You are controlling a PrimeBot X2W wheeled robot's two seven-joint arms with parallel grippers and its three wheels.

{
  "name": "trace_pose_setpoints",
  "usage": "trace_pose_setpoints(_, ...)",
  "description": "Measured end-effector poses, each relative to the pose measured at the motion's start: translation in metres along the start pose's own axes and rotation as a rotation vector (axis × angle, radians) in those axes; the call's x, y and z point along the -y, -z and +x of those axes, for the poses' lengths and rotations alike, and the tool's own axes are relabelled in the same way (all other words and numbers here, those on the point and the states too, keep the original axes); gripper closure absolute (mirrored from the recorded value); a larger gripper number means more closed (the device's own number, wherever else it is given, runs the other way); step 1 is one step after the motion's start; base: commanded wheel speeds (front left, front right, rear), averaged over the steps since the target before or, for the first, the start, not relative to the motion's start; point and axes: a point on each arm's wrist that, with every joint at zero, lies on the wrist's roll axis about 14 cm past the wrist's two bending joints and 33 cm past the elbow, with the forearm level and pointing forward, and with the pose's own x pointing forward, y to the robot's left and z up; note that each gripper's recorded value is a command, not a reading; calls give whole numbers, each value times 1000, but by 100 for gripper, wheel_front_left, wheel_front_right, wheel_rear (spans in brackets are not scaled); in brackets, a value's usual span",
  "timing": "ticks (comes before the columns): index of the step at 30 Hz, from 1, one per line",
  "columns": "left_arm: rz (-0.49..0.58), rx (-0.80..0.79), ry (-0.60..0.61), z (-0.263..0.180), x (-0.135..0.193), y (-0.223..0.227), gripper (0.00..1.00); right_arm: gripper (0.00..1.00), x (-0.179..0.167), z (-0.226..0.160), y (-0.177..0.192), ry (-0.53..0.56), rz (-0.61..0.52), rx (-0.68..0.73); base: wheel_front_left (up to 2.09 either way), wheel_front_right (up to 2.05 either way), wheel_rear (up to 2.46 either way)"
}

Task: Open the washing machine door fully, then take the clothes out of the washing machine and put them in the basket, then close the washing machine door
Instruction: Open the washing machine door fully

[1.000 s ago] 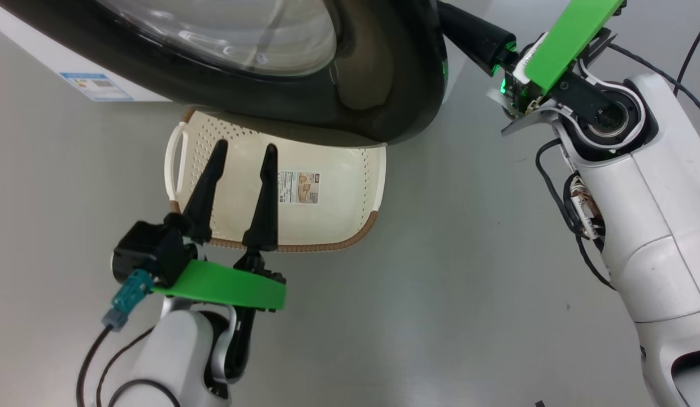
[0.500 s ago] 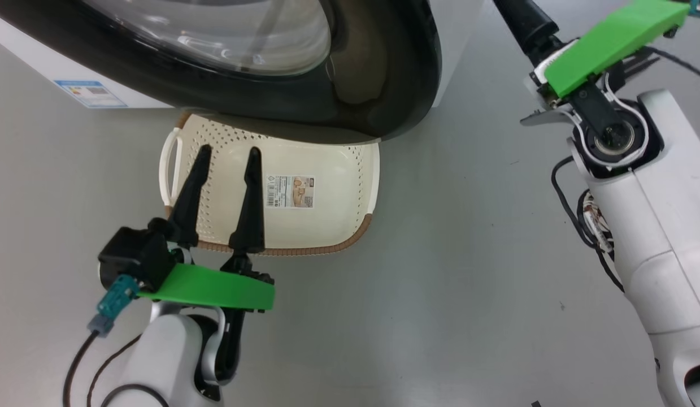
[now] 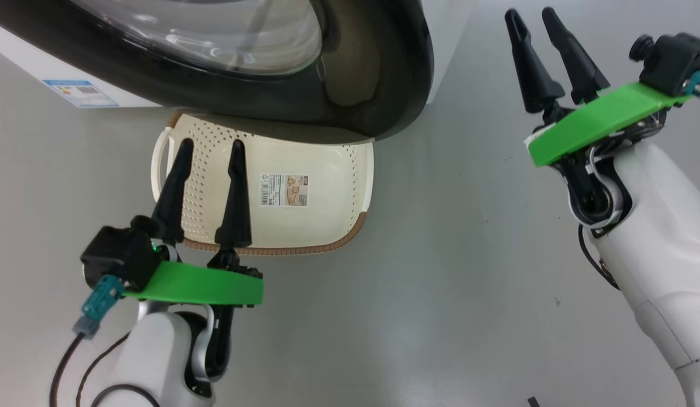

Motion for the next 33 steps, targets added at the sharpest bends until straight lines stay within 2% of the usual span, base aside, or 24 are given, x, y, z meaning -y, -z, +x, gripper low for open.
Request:
trace_pose_setpoints(4, 0, 10, 0, 1, 0, -3, 0, 0, 7, -6, 0, 8, -109, 10, 0, 0, 0)
trace_pose_setpoints(9, -6, 14, 3, -2, 0, -3, 0, 0, 4, -15, -14, 15, -189, 96, 0, 0, 0)
trace_pose_setpoints(14, -1, 29, 11, 0, 2, -7, 0, 0, 4, -32, -18, 34, -311, 140, 0, 0, 0)
trace_pose_setpoints(19, 6, 50, 25, 1, 6, -13, 0, 0, 0, -45, -20, 40, -385, 167, 0, 0, 0)
trace_pose_setpoints(28, 12, 78, 37, 2, 10, -21, 0, 0, -2, -64, -18, 51, -425, 183, 0, 0, 0)
trace_pose_setpoints(33, 13, 74, 39, 2, 11, -20, 0, 0, -1, -73, -13, 57, -411, 174, 0, 0, 0)
